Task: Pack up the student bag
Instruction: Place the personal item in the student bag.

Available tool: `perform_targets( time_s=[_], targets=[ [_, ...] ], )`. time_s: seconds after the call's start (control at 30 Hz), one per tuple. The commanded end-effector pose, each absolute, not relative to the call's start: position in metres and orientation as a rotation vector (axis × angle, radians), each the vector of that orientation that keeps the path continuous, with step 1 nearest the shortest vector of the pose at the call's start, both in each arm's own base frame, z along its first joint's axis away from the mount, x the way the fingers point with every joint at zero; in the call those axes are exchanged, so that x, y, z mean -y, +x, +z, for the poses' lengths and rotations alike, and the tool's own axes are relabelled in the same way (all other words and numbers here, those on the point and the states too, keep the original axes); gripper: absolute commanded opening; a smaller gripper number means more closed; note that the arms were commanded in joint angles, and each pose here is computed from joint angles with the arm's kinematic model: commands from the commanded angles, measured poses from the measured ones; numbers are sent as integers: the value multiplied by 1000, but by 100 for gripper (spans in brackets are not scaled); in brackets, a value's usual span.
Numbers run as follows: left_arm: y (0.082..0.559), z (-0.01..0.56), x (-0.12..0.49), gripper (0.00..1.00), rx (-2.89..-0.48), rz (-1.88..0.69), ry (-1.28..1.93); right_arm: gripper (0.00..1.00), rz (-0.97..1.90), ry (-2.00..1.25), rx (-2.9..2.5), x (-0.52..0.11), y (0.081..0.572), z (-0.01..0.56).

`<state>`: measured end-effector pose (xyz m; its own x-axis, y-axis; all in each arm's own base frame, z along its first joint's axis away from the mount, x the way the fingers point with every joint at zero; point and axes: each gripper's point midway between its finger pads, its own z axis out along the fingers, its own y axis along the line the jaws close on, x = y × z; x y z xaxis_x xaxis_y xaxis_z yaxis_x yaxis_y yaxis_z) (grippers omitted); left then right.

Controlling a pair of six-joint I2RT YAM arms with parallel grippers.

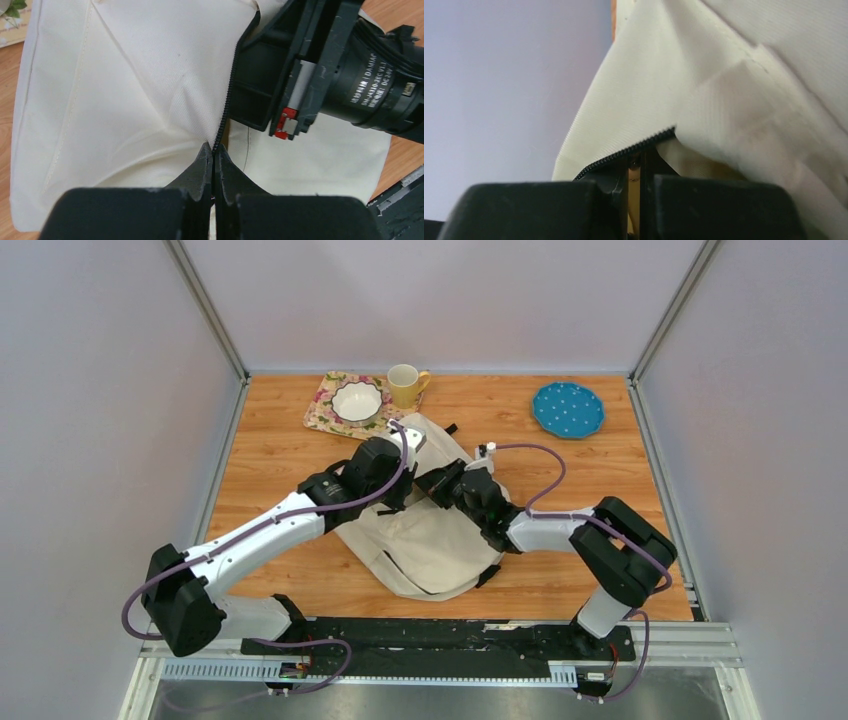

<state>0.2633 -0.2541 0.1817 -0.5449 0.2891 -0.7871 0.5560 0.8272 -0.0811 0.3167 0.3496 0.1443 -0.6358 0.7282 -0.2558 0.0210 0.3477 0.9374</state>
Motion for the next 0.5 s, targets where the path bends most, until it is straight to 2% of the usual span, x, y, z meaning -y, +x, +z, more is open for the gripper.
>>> perform_targets(
  time_s=[0.0, 0.03, 0.13, 0.23, 0.33, 0.37, 0.43, 0.47],
  targets=[
    [266, 210, 261, 0, -2098, -495, 571, 0, 1500, 660, -1751, -377, 339, 188],
    [266, 212, 261, 0, -2095, -496, 569, 0, 1527, 657, -1722, -383, 344, 198],
    [268, 211, 261, 0, -2100, -495, 558, 1, 1506, 688, -1744, -391, 350, 181],
    [269, 209, 258, 0, -2107, -492, 547, 12, 1426, 716, -1780, -386, 347, 162],
    [269, 204, 255, 0, -2117, -484, 539, 32, 1356, 684, -1830, -377, 339, 149],
    [270, 203, 254, 0, -2120, -486, 529, 42, 1328, 659, -1832, -371, 335, 150],
    [269, 201, 253, 0, -2124, -487, 520, 54, 1296, 647, -1848, -363, 333, 153],
    [269, 200, 252, 0, -2126, -484, 520, 56, 1261, 606, -1864, -358, 328, 149]
  ],
)
